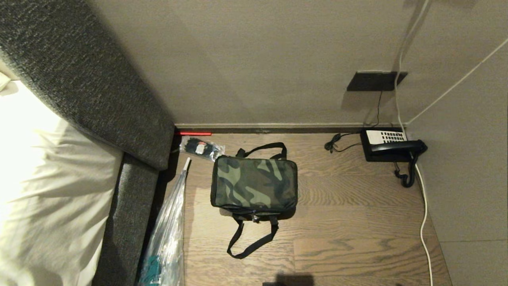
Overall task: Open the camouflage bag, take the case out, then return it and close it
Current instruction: Open the top of the storage box
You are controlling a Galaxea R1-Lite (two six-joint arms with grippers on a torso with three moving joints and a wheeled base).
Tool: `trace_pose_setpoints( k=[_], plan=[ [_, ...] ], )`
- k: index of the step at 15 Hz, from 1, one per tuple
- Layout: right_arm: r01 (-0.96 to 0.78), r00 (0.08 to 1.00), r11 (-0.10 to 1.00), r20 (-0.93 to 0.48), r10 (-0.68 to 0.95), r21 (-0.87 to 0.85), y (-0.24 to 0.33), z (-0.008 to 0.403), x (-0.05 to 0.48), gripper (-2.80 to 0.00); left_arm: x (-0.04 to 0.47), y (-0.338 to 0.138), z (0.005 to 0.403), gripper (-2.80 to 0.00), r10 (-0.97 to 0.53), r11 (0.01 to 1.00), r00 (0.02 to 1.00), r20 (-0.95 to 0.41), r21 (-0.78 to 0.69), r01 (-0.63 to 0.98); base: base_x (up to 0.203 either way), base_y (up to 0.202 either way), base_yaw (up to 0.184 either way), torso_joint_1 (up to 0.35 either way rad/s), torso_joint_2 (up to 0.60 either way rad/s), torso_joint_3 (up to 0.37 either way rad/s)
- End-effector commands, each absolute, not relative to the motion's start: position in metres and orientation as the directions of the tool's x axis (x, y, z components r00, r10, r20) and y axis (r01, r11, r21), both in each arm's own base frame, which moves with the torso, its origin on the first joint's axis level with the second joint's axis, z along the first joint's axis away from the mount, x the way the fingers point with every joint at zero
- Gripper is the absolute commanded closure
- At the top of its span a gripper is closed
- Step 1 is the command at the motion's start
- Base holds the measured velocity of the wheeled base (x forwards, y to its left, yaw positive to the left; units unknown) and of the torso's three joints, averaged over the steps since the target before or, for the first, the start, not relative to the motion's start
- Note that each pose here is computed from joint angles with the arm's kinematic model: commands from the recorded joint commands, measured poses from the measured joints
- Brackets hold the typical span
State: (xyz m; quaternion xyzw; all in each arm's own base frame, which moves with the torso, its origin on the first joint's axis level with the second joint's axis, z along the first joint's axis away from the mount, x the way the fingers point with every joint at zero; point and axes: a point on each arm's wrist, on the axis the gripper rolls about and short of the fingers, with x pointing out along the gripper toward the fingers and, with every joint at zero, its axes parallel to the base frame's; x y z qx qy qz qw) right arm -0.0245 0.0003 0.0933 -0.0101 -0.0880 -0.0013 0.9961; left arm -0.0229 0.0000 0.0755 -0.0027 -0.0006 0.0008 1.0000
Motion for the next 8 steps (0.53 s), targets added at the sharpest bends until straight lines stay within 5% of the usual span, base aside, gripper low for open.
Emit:
trace_pose_setpoints(
  k=[1,8],
  plan=[
    [0.003,0.991,1.000,0.138,0.000,-0.021,0.0003,0.0823,-0.0210,0.00,-0.0227,0.0000,0.0751,0.00,0.002,1.000,1.000,-0.002,-0.006,-0.002,0.000,0.000,0.000,0.002,0.00,-0.198],
    [0.003,0.991,1.000,0.138,0.000,-0.021,0.0003,0.0823,-0.0210,0.00,-0.0227,0.0000,0.0752,0.00,0.002,1.000,1.000,-0.001,-0.006,-0.002,0.000,0.000,0.000,0.002,0.00,-0.195]
  ],
)
